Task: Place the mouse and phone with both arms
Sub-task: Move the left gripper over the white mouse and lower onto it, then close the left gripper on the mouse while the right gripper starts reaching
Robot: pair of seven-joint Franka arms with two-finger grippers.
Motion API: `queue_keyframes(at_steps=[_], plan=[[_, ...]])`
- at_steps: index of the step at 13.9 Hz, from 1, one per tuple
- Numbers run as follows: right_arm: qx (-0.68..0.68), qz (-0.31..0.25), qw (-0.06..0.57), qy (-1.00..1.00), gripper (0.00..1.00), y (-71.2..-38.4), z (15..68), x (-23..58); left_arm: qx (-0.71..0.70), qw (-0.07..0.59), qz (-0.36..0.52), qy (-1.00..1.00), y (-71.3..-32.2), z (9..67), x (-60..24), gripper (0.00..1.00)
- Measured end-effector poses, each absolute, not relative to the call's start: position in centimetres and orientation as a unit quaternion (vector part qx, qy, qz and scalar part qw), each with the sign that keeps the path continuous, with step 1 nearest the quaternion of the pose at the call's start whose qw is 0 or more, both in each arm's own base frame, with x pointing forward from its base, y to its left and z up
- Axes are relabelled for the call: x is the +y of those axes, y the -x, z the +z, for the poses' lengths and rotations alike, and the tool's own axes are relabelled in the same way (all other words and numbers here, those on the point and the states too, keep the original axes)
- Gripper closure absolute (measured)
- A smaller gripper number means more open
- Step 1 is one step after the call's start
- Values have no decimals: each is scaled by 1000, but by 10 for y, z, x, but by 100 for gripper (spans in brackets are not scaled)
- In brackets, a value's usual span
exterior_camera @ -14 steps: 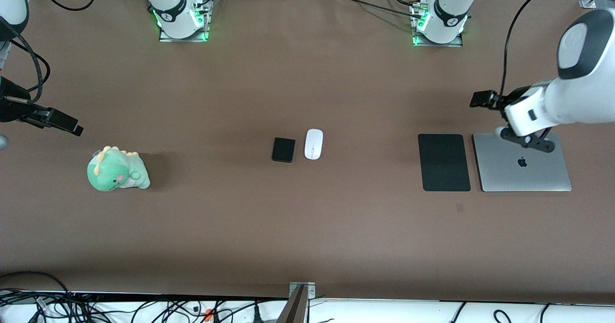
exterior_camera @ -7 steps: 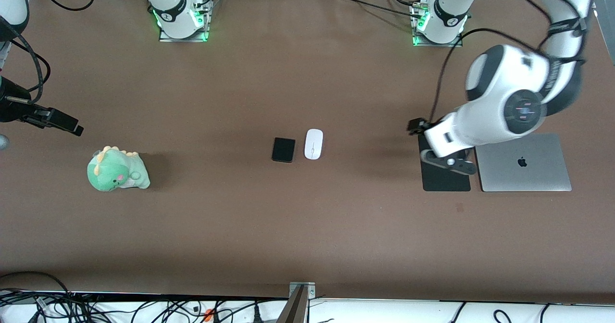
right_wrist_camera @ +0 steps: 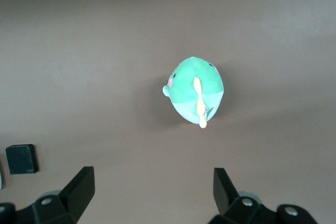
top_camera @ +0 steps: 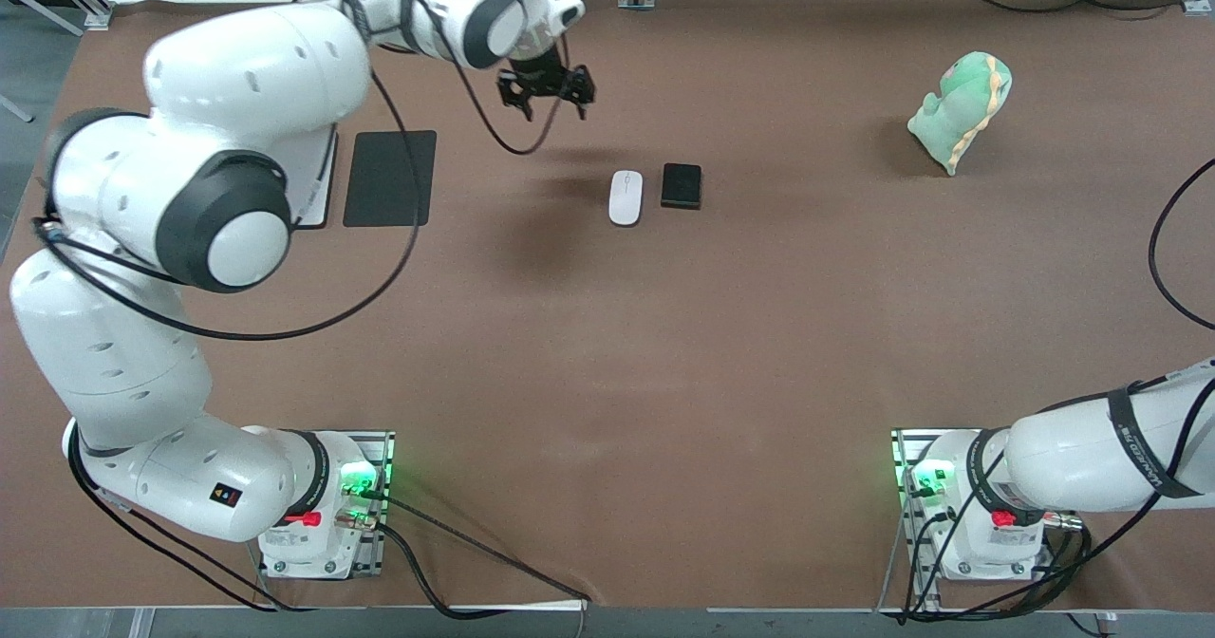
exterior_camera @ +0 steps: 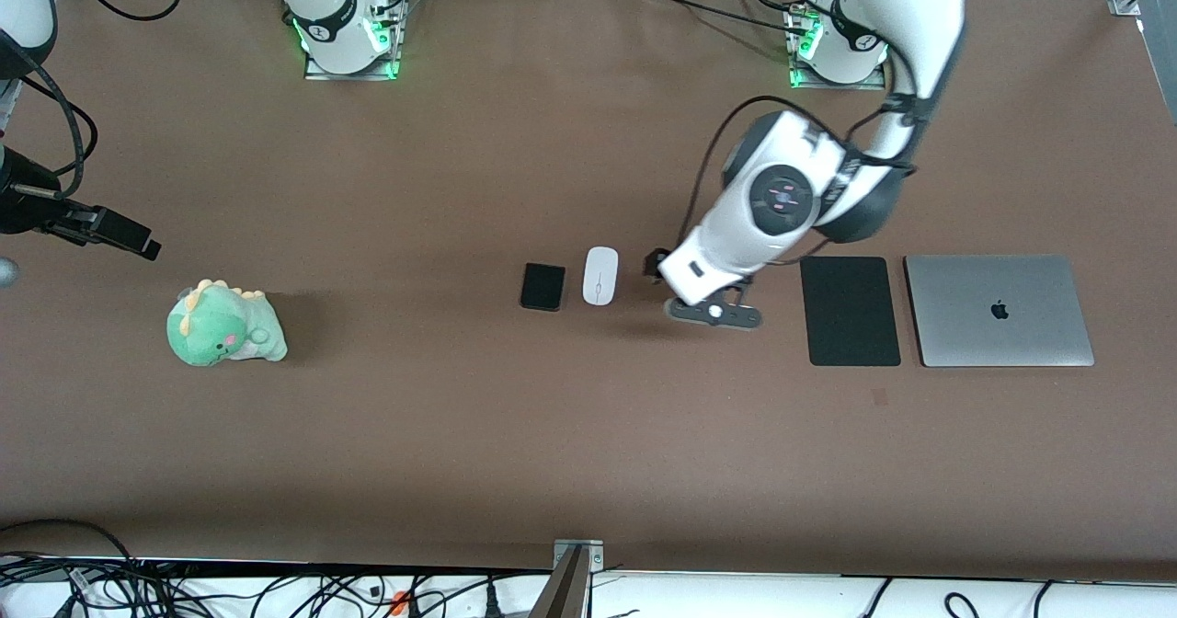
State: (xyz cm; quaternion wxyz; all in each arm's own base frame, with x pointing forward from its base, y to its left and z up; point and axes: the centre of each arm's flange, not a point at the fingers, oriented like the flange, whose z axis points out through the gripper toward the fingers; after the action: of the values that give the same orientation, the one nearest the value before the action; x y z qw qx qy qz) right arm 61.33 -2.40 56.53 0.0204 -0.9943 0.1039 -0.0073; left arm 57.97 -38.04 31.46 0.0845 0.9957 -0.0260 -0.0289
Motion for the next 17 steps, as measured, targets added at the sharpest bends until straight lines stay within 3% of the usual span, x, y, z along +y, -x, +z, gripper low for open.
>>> queue_keyframes(at_steps=[8,17], plan=[[96,3,20,995,0,-612,562,-15,-43,63,36,-996,-519,215,-483,0],[96,2,20,995,0,-612,562,-15,-80,33,39,-995,-506,180,-489,0]])
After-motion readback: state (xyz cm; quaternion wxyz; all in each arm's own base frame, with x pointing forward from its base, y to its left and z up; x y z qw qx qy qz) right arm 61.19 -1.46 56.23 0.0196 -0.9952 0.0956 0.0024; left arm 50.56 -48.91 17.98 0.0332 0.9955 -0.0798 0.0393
